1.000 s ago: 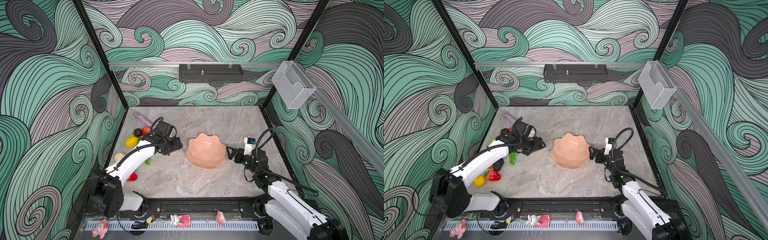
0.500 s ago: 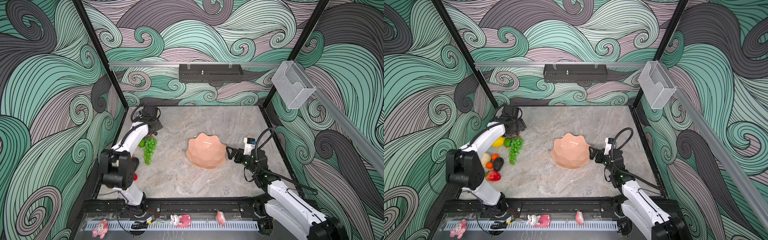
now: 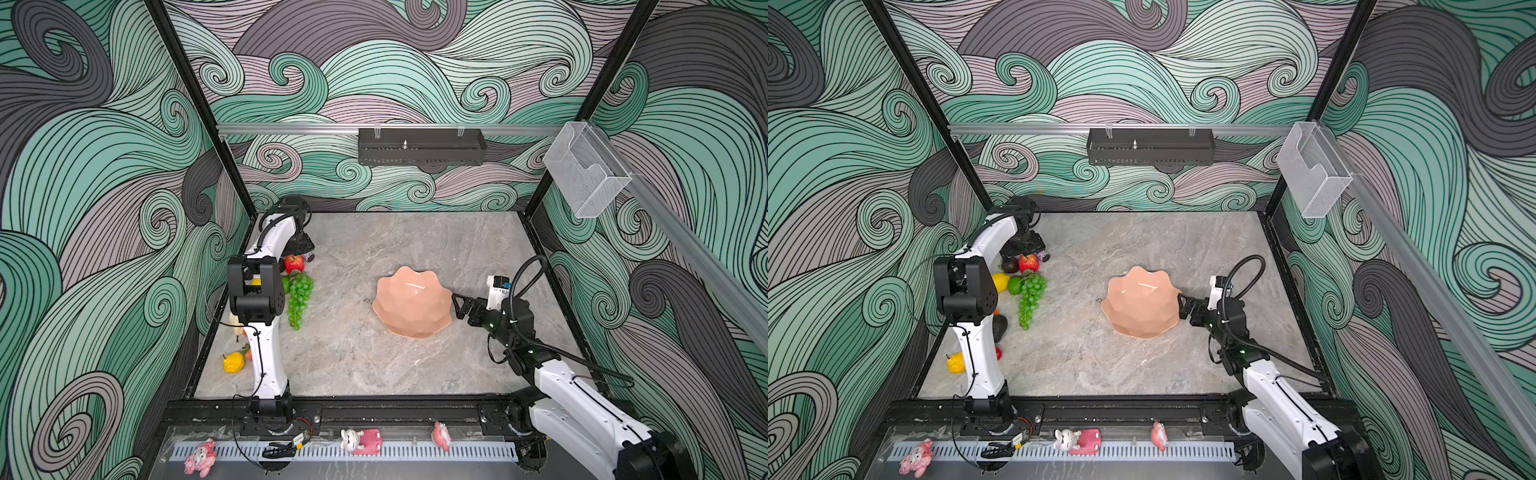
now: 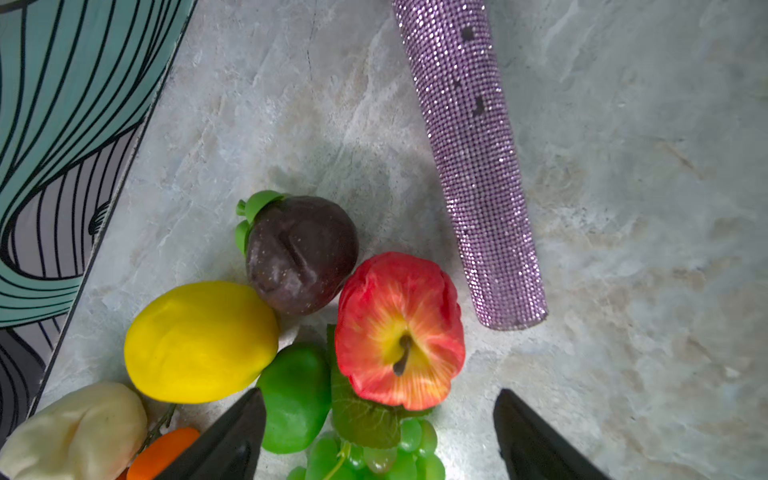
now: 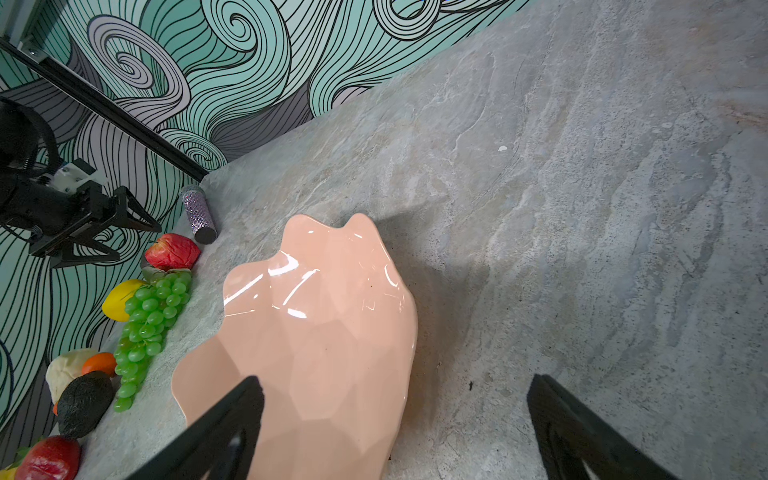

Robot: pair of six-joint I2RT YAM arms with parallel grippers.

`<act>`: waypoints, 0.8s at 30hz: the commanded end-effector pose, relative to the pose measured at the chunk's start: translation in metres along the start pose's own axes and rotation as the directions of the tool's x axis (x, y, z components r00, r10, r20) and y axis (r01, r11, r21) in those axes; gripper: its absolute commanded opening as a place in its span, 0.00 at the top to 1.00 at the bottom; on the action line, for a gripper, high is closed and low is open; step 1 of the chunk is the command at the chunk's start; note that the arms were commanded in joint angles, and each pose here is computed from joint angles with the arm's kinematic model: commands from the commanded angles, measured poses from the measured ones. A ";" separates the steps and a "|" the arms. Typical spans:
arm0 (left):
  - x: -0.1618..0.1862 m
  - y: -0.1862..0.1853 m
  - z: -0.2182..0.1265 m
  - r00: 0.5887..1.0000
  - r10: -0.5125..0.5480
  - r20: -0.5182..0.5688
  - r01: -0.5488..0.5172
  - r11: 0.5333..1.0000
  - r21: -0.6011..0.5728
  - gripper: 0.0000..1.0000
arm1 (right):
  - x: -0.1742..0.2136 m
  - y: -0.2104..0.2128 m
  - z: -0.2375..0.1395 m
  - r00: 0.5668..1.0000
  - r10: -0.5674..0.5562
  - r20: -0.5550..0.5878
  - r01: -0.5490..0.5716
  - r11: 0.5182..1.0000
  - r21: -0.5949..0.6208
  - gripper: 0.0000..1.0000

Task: Place and organize the fake fruits in the fruit bowl
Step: 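Release the bowl and move the left gripper back over the fruits, then lower the left gripper onto the red apple and grasp it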

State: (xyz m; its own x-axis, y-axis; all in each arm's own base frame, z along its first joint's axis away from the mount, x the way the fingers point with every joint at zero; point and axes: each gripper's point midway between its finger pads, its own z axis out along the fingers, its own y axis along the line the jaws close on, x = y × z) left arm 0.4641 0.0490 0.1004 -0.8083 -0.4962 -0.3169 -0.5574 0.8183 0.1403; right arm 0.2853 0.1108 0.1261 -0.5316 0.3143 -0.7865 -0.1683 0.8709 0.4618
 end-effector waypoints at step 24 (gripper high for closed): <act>0.015 0.005 0.035 0.989 0.023 -0.145 -0.029 0.999 -0.036 0.27 | -0.008 0.010 0.003 1.000 -0.008 0.012 0.009 0.999 -0.037 0.00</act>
State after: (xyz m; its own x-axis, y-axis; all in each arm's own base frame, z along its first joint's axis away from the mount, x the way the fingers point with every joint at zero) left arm 0.4596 0.0491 0.0661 -0.8424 -0.5006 -0.1995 -0.5319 0.8318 0.1587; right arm 0.2857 0.1124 0.1217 -0.5452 0.3095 -0.7791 -0.1680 0.8702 0.4633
